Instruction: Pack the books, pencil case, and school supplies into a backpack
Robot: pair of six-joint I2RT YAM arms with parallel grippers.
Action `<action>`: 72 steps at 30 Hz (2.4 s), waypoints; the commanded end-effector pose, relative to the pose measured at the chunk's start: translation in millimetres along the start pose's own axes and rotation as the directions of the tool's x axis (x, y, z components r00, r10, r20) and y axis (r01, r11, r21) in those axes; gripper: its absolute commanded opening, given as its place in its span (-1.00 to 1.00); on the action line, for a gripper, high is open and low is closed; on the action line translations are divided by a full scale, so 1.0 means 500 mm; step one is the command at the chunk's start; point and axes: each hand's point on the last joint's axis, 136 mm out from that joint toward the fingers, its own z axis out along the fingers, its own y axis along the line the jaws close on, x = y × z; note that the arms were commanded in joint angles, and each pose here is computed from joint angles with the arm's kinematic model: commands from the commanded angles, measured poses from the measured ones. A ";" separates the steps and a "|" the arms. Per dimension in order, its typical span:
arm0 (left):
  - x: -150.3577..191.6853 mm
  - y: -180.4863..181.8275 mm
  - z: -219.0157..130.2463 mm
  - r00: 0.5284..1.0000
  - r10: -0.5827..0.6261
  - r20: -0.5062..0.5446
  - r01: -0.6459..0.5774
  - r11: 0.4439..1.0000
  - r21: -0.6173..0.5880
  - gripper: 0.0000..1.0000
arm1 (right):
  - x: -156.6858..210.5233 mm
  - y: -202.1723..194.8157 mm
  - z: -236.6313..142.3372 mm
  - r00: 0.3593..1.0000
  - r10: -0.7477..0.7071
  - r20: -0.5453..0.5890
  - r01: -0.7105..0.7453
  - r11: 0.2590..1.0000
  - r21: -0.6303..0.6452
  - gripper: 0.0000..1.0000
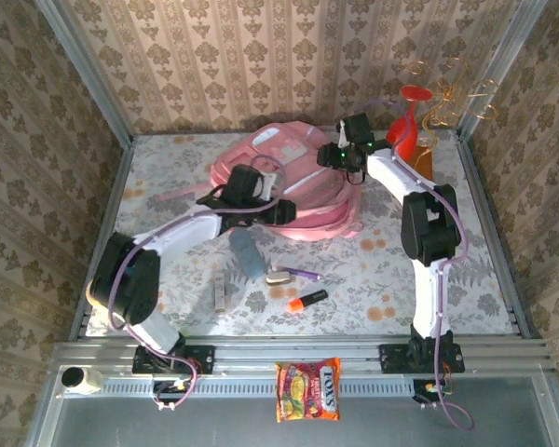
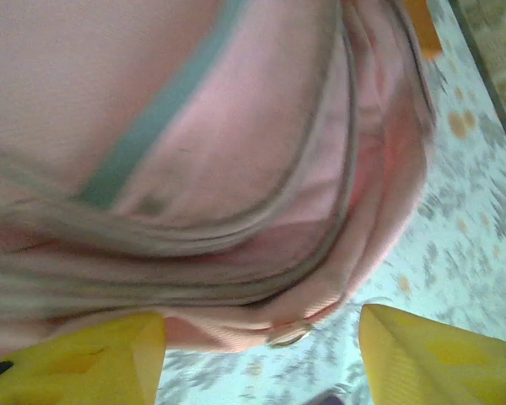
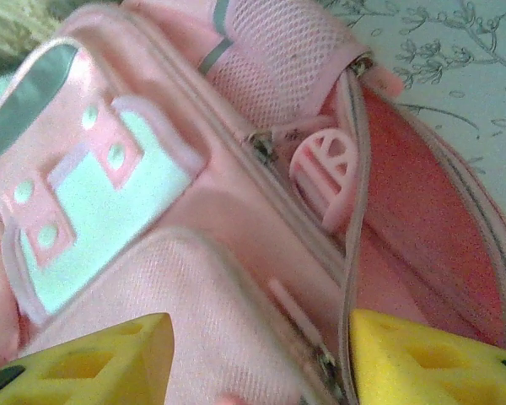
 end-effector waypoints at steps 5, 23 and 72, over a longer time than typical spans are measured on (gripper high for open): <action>-0.014 0.202 -0.095 0.972 -0.148 0.184 0.184 0.962 -0.200 0.33 | 0.102 0.009 -0.152 0.999 -0.034 0.017 0.034 0.999 0.042 0.19; -0.056 0.380 -0.047 0.913 -0.339 0.226 0.390 0.888 -0.244 0.36 | 0.301 0.050 -0.059 0.987 -0.021 -0.158 0.024 0.999 0.022 -0.03; -0.099 0.223 0.001 0.835 -0.515 0.192 0.512 0.856 0.070 -1.00 | 0.289 0.071 -0.059 0.992 0.017 -0.127 -0.029 0.995 -0.093 0.02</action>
